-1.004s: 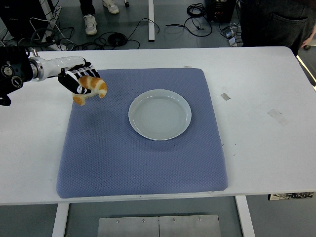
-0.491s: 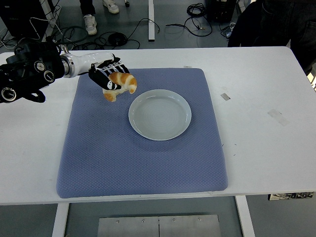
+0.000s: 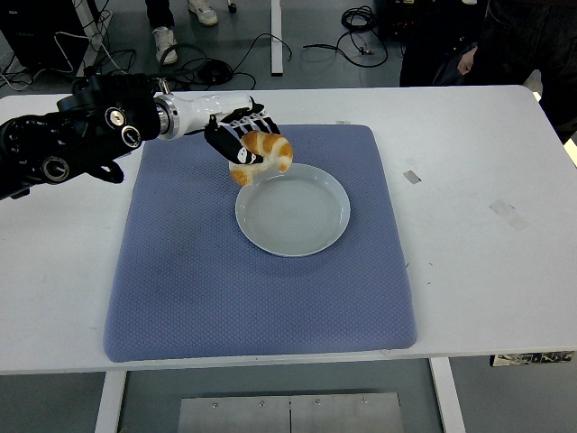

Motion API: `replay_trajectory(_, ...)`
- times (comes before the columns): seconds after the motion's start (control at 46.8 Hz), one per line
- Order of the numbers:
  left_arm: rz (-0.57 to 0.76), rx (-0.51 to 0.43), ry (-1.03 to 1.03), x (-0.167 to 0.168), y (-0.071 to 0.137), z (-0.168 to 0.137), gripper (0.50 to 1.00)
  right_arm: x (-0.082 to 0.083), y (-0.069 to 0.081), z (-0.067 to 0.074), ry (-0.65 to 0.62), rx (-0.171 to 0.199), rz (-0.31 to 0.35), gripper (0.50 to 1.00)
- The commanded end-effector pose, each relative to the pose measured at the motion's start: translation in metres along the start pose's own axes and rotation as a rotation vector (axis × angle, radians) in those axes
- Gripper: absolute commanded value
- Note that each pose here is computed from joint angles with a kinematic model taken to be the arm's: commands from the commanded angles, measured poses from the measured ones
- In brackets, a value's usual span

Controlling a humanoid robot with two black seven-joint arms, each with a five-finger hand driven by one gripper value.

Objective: Place the bread on the plate

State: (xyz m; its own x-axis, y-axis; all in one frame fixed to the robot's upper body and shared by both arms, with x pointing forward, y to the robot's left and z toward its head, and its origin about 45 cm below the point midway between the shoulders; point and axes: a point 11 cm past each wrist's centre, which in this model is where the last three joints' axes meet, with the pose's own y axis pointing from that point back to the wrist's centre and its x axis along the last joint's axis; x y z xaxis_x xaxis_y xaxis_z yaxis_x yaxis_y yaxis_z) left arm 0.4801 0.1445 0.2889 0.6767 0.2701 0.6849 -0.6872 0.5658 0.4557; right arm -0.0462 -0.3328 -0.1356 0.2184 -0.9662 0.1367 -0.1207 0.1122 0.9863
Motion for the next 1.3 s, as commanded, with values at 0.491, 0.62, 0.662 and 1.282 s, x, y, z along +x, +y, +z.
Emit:
replay_trajectory(0.491,-0.074,-0.014,-0.022,-0.027,-0.014,0.016,0.698,0.0,0.0,0.0,0.0,0.0,0.0,1.0)
replay_trajectory(0.62,-0.094,0.001,-0.036,-0.033,-0.014,0.011,0.702,0.0,0.0,0.0,0.0,0.0,0.0,1.0)
replay_trajectory(0.662,-0.099,0.002,-0.038,-0.034,-0.014,0.011,0.704,0.0,0.0,0.0,0.0,0.0,0.0,1.0)
replay_trajectory(1.282,-0.119,0.006,-0.037,-0.04,-0.015,0.011,0.84,0.0,0.0,0.0,0.0,0.0,0.0,1.0)
